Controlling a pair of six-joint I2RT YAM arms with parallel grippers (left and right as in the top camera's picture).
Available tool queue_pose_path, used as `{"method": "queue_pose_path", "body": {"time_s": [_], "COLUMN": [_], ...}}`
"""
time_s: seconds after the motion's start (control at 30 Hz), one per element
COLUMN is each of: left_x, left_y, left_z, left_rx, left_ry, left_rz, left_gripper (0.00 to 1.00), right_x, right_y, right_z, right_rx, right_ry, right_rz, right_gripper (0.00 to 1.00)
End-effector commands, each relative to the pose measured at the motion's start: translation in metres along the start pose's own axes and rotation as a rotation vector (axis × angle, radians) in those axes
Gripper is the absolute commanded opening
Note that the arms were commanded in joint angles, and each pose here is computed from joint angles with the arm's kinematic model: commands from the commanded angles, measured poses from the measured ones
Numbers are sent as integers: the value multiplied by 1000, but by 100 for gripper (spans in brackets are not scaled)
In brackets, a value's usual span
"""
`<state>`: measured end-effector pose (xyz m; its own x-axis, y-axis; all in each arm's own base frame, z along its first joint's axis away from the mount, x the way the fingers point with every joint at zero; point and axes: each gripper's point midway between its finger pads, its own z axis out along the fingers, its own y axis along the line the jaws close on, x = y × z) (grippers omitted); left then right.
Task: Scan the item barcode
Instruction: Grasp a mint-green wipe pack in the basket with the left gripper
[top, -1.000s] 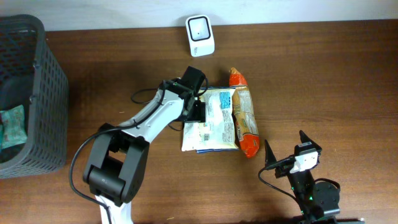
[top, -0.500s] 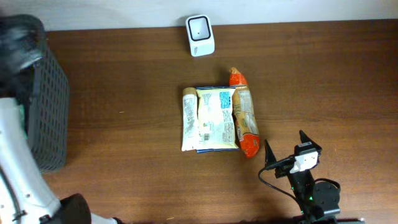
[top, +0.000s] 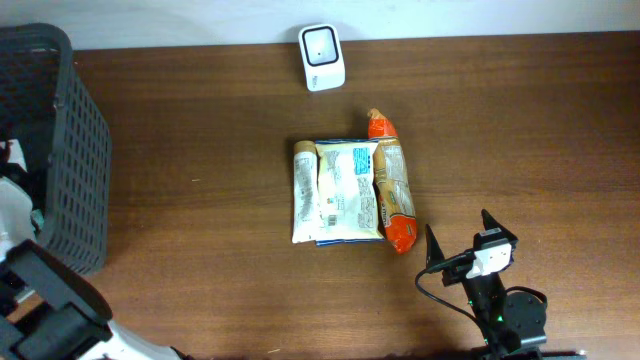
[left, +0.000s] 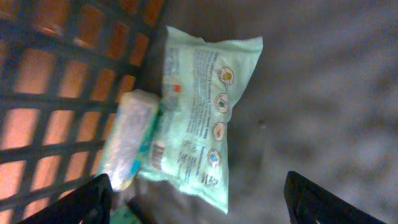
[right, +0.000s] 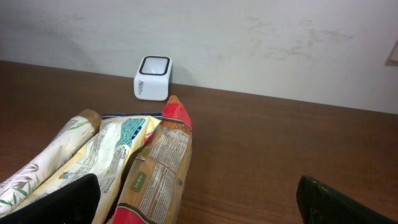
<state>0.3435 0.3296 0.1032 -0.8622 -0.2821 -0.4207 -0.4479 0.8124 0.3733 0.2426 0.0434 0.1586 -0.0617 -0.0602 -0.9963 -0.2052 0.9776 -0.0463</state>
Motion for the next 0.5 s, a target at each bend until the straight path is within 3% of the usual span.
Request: {"method": "queue_pose_path", "body": {"time_s": [0.0, 0.13, 0.17, 0.2, 0.23, 0.3, 0.37, 0.47], "left_x": [22, 45, 51, 53, 53, 44, 11, -86], "left_y": [-10, -15, -14, -13, -12, -10, -10, 2], "left_z": [37, 73, 79, 81, 81, 73, 43, -81], "left_rx": [-3, 11, 12, 12, 10, -6, -19, -49], "left_ry": [90, 161, 177, 182, 181, 176, 89, -255], "left_rz": [43, 39, 34, 32, 31, 16, -5, -94], "left_gripper": [84, 61, 45, 11, 0, 0, 0, 0], "right_x": [3, 3, 3, 3, 3, 3, 3, 3], "right_y": [-1, -1, -1, -1, -1, -1, -1, -1], "right_z": [0, 0, 0, 0, 0, 0, 0, 0], "right_rx": [3, 3, 2, 2, 2, 2, 3, 3], "right_ry": [6, 6, 6, 6, 6, 6, 6, 6], "right_rz": [2, 2, 2, 2, 2, 2, 2, 2], "right_gripper": [99, 99, 99, 99, 99, 99, 99, 99]}}
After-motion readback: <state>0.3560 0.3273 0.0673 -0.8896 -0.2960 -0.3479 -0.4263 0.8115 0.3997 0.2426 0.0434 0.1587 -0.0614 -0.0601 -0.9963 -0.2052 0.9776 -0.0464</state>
